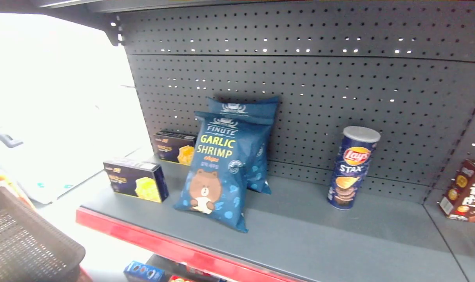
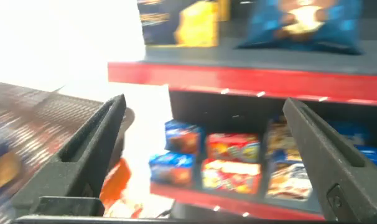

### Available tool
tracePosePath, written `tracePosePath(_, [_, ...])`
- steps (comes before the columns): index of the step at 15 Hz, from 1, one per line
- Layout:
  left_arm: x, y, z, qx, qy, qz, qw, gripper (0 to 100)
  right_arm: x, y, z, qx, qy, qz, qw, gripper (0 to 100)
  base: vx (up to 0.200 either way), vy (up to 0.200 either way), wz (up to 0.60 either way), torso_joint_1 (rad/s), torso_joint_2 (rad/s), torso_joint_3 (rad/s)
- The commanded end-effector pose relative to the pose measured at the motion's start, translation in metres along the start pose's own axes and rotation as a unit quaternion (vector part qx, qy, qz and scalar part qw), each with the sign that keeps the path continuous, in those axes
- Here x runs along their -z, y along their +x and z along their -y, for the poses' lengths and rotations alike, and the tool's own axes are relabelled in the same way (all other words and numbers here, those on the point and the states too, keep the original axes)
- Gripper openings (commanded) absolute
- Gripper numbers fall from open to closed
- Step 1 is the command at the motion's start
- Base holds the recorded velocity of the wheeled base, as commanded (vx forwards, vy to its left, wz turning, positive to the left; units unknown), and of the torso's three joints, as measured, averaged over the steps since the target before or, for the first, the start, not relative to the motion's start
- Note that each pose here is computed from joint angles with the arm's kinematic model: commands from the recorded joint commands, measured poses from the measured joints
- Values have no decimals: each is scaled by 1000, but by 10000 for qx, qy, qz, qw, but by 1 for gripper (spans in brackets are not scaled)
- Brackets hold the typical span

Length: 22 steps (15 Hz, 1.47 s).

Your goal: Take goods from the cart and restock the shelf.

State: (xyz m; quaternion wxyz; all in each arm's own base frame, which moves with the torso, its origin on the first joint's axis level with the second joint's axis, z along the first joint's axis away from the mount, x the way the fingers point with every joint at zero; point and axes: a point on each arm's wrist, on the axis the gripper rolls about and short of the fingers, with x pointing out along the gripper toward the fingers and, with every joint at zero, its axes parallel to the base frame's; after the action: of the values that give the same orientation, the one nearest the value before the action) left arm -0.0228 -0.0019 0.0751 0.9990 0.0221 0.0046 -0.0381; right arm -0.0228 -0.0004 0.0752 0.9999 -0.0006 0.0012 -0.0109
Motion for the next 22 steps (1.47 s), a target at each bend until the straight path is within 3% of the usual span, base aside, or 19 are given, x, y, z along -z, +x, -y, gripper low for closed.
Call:
tracePosePath(1, [0, 0, 0, -4, -2, -7, 10000, 100, 0, 0, 0, -1, -1, -4, 10000, 100, 0, 0, 600, 7, 2, 7])
tracePosePath(12, [0, 0, 0, -12, 53, 0, 10000, 100, 0, 0, 0, -1, 6, -4, 10000, 100, 0, 0, 600, 1, 1, 2])
tracePosePath(14, [-27, -9, -1, -141, 148, 391, 9990, 100, 0, 0, 0, 7, 14, -4, 10000, 100, 0, 0, 0, 0, 0, 0])
tracePosePath(15, [-43, -13, -2, -120, 150, 423, 9989, 100, 0, 0, 0, 7, 14, -4, 10000, 100, 0, 0, 0, 0, 0, 0])
tracePosePath(17, [-85, -17, -4, 40, 153, 294, 9994, 100, 0, 0, 0, 7, 14, -4, 10000, 100, 0, 0, 0, 0, 0, 0])
tracePosePath(18, [-96, -13, -5, 16, 170, 178, 9997, 100, 0, 0, 0, -1, 14, -4, 10000, 100, 0, 0, 0, 0, 0, 0])
tracePosePath(19, [-117, 1, -7, -173, 257, -104, 9995, 100, 0, 0, 0, -1, 14, -4, 10000, 100, 0, 0, 0, 0, 0, 0])
tracePosePath(20, [-130, 17, -10, -623, 331, -433, 9966, 100, 0, 0, 0, 7, 14, -4, 10000, 100, 0, 0, 0, 0, 0, 0])
tracePosePath(21, [-136, 38, -14, -952, 362, -847, 9912, 100, 0, 0, 0, 7, 14, -4, 10000, 100, 0, 0, 0, 0, 0, 0])
tracePosePath(22, [-136, 54, -16, -1006, 337, -1187, 9872, 100, 0, 0, 0, 7, 14, -4, 10000, 100, 0, 0, 0, 0, 0, 0])
